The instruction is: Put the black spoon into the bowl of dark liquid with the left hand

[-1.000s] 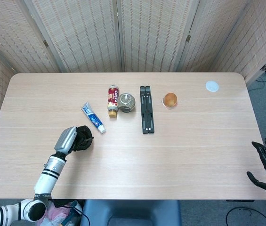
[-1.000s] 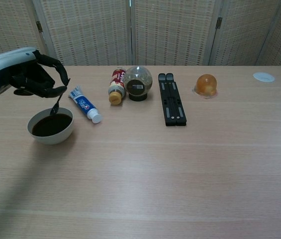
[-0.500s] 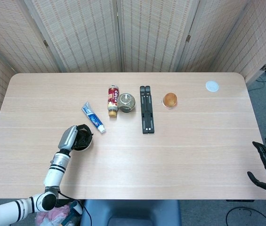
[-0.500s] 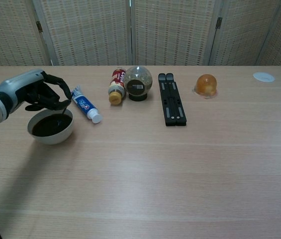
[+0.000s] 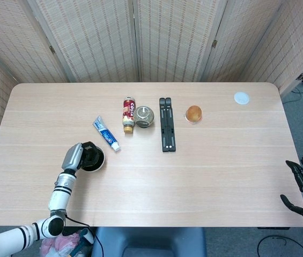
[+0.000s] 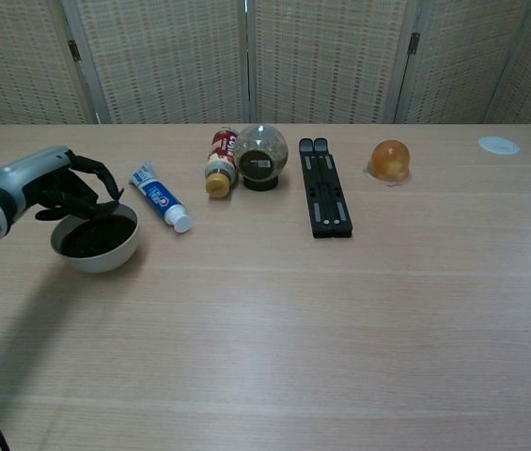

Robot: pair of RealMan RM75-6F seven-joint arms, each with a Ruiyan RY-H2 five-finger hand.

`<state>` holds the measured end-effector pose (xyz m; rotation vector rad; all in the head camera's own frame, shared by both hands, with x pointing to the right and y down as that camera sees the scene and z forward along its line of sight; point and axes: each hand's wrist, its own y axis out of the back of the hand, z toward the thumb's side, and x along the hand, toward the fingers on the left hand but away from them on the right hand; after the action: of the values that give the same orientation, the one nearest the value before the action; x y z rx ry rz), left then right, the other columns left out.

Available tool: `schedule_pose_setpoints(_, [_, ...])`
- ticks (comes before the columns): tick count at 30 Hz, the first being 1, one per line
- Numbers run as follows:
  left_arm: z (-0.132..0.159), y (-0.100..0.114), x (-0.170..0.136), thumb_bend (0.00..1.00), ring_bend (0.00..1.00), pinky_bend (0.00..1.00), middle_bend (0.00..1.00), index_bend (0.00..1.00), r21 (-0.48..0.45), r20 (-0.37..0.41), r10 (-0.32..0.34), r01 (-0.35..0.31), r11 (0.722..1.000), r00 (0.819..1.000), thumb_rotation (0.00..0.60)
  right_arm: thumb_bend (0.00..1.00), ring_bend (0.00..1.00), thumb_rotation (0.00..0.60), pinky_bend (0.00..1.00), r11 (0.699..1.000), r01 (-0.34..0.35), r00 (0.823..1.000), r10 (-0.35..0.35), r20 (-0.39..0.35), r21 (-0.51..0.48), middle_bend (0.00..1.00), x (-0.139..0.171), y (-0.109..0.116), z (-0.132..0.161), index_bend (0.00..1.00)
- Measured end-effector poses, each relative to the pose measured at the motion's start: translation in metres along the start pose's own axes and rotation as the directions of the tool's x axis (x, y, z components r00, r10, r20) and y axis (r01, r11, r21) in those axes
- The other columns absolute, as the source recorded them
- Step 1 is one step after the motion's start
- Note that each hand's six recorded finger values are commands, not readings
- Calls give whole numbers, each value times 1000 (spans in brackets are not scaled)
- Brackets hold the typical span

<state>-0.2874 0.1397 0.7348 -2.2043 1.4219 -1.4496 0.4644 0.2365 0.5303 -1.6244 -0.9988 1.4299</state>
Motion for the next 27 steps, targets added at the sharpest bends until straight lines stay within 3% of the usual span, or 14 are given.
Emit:
schedule_pose_setpoints(15, [17, -16, -7, 629, 943, 1000, 1000, 720, 24, 34, -75, 75, 997, 997, 600, 187, 50, 600, 52, 1000, 8, 1000, -8, 9, -5, 145, 3, 1, -4, 19])
schedule_pose_setpoints(27, [23, -17, 12, 629, 944, 1000, 1000, 720, 39, 28, -43, 42, 998, 999, 600, 187, 50, 600, 52, 1000, 14, 1000, -14, 16, -5, 145, 6, 2, -5, 19])
